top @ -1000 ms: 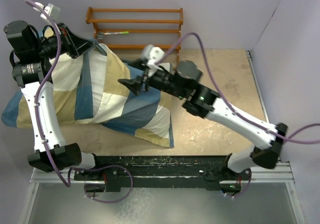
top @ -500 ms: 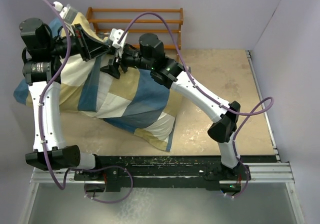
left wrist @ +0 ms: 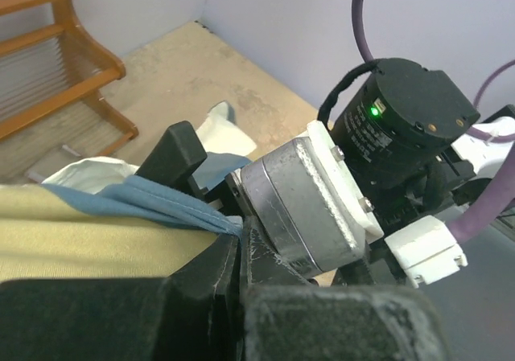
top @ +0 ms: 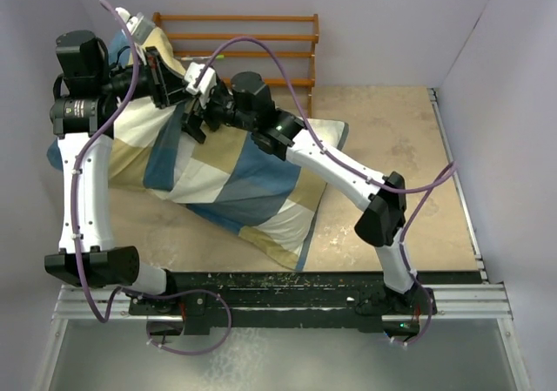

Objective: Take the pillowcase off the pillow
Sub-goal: Remove the pillow from the pillowcase.

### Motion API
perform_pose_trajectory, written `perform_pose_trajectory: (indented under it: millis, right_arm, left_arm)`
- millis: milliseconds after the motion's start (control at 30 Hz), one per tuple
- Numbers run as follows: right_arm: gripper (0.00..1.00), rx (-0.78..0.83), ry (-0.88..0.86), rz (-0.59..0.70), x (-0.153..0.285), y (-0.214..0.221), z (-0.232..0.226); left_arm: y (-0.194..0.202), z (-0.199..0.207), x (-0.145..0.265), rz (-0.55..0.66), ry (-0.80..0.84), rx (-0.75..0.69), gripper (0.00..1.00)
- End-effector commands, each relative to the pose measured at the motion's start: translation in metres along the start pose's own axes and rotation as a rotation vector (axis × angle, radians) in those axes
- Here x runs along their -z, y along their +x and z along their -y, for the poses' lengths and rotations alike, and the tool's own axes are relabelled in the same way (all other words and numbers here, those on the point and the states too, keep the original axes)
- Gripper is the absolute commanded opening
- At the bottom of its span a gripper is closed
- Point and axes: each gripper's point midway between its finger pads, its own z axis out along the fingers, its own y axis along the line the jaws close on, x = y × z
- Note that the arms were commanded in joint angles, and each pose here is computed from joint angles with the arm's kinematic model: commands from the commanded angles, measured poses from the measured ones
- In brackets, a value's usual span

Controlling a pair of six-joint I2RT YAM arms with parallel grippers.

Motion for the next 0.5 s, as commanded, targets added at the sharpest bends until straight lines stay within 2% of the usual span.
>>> perform_pose_trajectory:
  millis: [0, 133, 167, 233, 267, 300, 367, 467]
  right_arm:
    - [0.86, -0.091, 0.163, -0.122, -0.008, 0.077, 0.028]
    - [0.59, -0.229, 0.100, -0.218, 0.015, 0.151, -0.014]
    - [0.47, -0.263, 0.084, -0.242, 0.023, 0.170, -0.026]
    - [0.14, -0.326, 0.078, -0.288, 0.041, 0.200, -0.043]
    - [0.04, -0.349, 0.070, -0.327, 0.053, 0.220, -0.054]
    - [0.00, -0.356, 0.067, -0.340, 0.061, 0.228, -0.059]
    - [0.00, -0.364, 0.074, -0.328, 0.076, 0.229, -0.064]
    - [0.00, -0.368, -0.013, -0.328, 0.104, 0.226, -0.089]
  left_arm:
    - [-0.020, 0.068, 0.012, 0.021, 0.162, -0.170, 0.00]
    - [0.000, 0.061, 0.016, -0.015, 0.103, -0.194, 0.00]
    - [0.006, 0.055, 0.016, -0.028, 0.074, -0.208, 0.00]
    - [0.020, 0.038, 0.017, -0.058, 0.003, -0.224, 0.00]
    - [0.028, 0.027, 0.018, -0.078, -0.039, -0.244, 0.00]
    - [0.035, 0.014, 0.019, -0.096, -0.088, -0.263, 0.00]
    - [0.046, -0.011, 0.023, -0.135, -0.188, -0.297, 0.00]
    - [0.059, -0.046, 0.037, -0.188, -0.327, -0.360, 0.00]
